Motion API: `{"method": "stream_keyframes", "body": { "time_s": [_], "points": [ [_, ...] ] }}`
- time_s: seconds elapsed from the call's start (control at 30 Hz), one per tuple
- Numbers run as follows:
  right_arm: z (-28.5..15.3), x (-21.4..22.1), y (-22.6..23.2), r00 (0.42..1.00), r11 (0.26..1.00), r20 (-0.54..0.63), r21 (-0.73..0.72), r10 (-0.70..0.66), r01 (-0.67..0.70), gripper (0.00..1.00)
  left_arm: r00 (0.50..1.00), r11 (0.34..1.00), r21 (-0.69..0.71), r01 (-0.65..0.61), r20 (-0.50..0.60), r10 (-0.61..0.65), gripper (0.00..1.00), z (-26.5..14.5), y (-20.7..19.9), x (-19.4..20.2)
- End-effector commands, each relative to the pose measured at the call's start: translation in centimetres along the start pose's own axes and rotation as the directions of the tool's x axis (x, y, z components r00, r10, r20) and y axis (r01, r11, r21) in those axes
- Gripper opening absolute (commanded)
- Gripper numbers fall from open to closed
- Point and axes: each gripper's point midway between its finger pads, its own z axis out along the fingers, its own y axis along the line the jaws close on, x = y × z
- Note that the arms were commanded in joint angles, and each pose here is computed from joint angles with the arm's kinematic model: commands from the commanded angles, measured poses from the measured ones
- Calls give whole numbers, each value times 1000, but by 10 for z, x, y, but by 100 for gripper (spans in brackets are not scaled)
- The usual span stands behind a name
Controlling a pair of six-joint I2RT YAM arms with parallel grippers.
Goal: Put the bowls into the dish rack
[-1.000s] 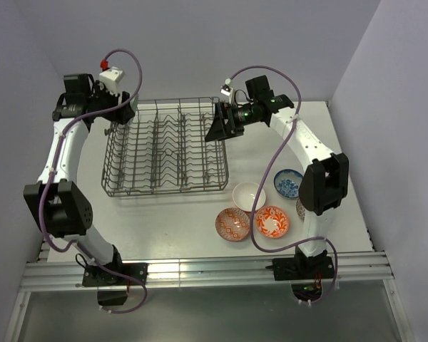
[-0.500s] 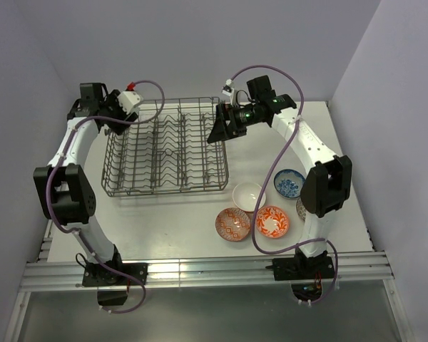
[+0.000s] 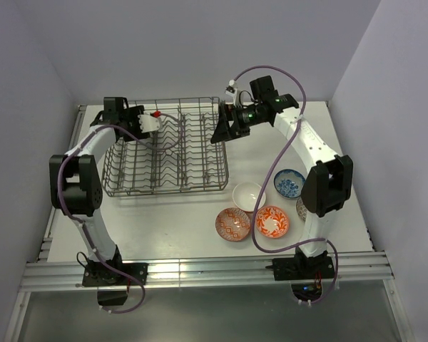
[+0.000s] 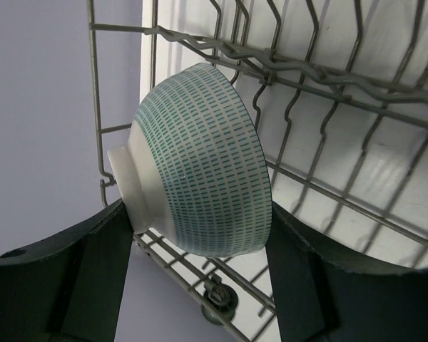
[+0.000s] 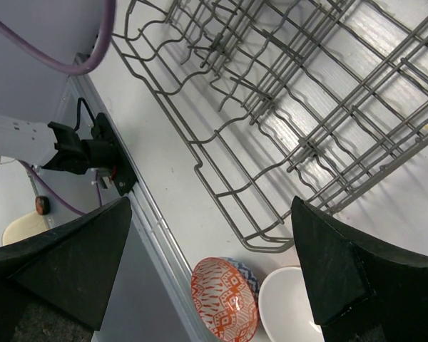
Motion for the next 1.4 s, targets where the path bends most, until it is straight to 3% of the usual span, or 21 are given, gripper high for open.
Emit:
{"method": "stream_keyframes", "body": {
  "time_s": [0.0,0.63,0.73,0.83,0.93,0.97,1.07,1.27,1.37],
  "points": [
    [-12,2,0,1000,1000,10,19,-21,21,100,985,976,-136,-169,-3,171,0,4,43,-4],
    [-7,5,-17,1000,1000,-2,14,23,-23,100,969,952,-182,-245,-64,237,0,46,46,11],
    [-6,5,-17,999,999,-4,2,33,-33,100,970,954,-178,-241,-75,231,4,51,42,14],
    [-6,5,-18,999,999,-4,-1,38,-38,100,968,957,-157,-243,-107,228,14,56,37,23],
    [-7,6,-19,999,999,-3,4,34,-34,100,967,959,-139,-246,-110,232,39,59,30,25],
    [-6,6,-19,999,999,-3,4,33,-33,100,967,961,-133,-242,-109,228,53,58,29,25],
    [-6,6,-20,999,999,-4,5,34,-34,100,972,964,-141,-225,-104,212,69,58,32,24],
    [-6,6,-21,1000,1000,-5,8,29,-29,100,975,974,-81,-210,-89,203,94,59,22,23],
    [-6,6,-21,1000,999,-8,12,30,-30,100,976,977,-49,-206,-77,202,99,55,18,21]
  ]
}}
